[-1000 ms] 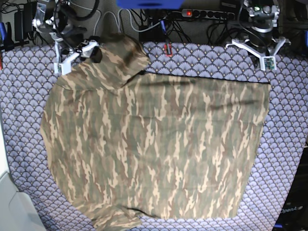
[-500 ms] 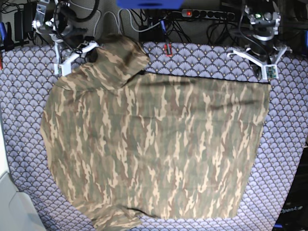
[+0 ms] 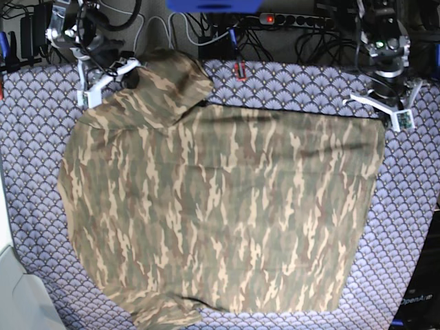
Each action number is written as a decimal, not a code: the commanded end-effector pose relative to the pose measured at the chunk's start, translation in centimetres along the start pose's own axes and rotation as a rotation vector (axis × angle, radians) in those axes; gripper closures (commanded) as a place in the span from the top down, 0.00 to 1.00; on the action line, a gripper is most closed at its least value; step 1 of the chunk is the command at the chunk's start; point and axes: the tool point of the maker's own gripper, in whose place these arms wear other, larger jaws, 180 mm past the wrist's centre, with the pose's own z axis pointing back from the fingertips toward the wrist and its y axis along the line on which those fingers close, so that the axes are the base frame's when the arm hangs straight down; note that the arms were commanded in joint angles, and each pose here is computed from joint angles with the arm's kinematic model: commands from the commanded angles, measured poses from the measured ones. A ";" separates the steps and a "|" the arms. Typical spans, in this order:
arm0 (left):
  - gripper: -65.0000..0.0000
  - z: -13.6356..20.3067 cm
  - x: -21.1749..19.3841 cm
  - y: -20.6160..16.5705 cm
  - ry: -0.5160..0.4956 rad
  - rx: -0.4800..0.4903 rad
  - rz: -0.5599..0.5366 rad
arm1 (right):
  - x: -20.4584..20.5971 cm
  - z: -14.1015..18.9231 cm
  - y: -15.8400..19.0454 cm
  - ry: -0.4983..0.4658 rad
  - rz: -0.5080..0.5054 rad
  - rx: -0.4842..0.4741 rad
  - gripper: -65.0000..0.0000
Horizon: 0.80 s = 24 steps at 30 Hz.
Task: Fold the T-shirt properly
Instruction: 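Move the left gripper down to the shirt's corner at the opposite side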
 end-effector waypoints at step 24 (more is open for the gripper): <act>0.01 -2.8 0.7 4.1 0.023 -0.118 0.112 | 0.4 0.4 -0.2 -0.011 0.022 0.001 0.00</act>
